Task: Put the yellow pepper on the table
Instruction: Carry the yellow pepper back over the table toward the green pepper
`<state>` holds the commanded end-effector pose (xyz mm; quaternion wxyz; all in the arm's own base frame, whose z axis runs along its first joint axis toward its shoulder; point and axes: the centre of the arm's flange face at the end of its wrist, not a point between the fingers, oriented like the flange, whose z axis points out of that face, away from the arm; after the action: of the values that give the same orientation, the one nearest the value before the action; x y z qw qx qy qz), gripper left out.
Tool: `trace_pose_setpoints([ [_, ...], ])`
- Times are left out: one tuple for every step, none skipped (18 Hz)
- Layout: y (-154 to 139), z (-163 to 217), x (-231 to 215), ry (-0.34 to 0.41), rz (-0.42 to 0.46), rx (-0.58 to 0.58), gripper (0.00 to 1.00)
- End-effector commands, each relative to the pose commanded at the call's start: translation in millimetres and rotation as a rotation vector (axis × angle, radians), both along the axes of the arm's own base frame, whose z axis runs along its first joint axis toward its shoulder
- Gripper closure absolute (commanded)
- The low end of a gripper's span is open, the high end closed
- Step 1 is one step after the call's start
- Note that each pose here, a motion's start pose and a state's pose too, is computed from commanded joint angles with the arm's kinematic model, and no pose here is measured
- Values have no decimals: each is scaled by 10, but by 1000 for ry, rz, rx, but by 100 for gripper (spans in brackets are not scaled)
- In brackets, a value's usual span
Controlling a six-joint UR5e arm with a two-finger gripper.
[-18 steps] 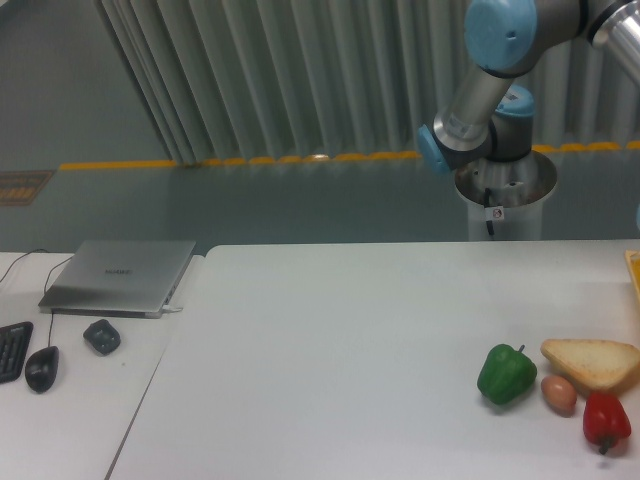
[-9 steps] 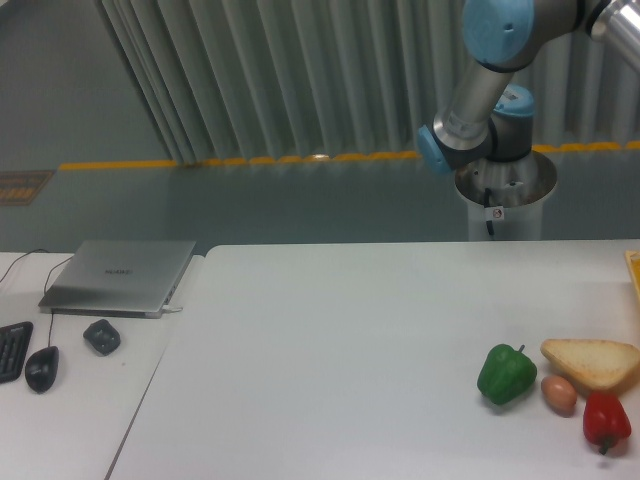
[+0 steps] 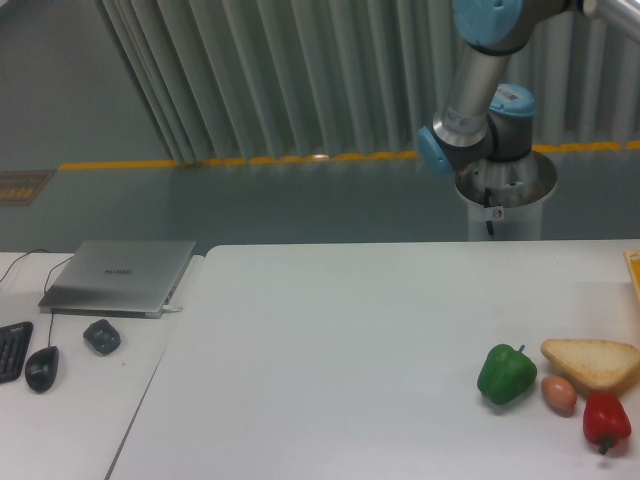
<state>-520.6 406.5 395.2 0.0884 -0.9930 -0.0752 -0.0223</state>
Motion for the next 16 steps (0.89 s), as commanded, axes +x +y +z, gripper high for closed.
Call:
trace_pose_setpoints([
  [-16,-28,73,-6,-39,-8,51],
  [-21,-37,176,-6,-102,-19,51],
  [-24,-65,280,-8,-181,-38,51],
  [-22,-116,377,-17,-245,-64,51],
  [17,-131,497,-28,-297,-93,51],
  [106,-178,657,-47,-333,-123,51],
  [211,-214,796,-50,-367,-160,51],
  [272,-290,924,-59,-400,-215,51],
  [341,-340,1055,-66,-432,-257,51],
  [401,-388,1172,-80,-455,-266,51],
  [412,-445,1251,-96,-466,-274,51],
  [431,-488,1347,-106,-478,-278,51],
  [463,-473,1425,-108,-481,-270,51],
  [491,-478,1475,-127,-483,-250,51],
  [498,-478,1522,-164,-480,-219,51],
  [519,-470,1560,-192,-476,-188,51],
])
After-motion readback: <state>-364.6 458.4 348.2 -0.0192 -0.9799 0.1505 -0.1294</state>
